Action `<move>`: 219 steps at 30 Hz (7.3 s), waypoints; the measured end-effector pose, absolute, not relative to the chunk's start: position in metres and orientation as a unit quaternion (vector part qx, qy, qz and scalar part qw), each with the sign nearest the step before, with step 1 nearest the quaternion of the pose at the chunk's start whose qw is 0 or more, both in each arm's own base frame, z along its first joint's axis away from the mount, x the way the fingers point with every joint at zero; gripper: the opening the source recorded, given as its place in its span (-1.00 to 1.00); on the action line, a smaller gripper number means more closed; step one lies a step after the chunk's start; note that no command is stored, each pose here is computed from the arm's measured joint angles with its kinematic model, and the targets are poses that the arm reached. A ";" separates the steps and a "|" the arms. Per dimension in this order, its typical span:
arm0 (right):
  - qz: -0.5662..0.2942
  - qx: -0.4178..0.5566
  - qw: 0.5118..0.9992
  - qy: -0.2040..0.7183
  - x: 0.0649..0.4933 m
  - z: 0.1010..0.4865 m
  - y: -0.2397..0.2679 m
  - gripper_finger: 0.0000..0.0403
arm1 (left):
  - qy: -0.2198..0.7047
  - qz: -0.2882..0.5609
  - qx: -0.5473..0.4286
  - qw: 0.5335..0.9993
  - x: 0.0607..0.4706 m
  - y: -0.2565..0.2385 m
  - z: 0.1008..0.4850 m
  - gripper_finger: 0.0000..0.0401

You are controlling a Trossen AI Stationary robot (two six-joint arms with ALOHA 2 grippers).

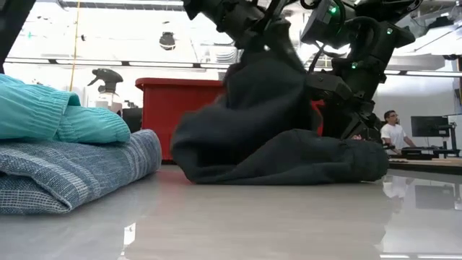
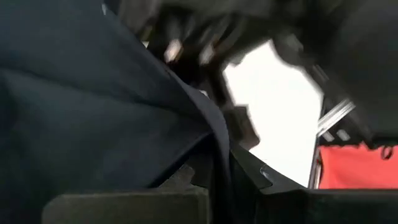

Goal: Fold Laundry from Bin
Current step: Fold the black shorts from the red organizer bin

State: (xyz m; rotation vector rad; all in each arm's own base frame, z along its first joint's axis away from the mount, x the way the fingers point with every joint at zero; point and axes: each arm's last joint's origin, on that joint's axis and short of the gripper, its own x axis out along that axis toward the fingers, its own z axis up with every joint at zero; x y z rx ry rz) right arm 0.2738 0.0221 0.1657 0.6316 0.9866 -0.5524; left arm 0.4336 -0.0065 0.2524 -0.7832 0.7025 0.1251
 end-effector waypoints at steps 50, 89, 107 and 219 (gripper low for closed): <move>-0.257 0.282 0.800 0.463 0.274 0.166 0.015 -0.90 | 0.374 0.142 -0.151 0.904 0.274 -0.005 0.239 0.06; -0.252 0.290 0.806 0.451 0.268 0.192 0.013 -0.90 | 0.201 -0.010 -0.247 0.948 0.336 -0.021 0.241 -0.99; -0.279 0.254 0.845 0.380 0.250 0.239 0.005 -0.88 | 0.223 -0.187 -0.296 0.910 0.385 -0.049 0.212 -0.96; -0.232 0.034 0.884 0.405 0.259 0.328 -0.055 -0.59 | 0.236 -0.003 -0.145 0.961 0.356 -0.059 0.204 -0.11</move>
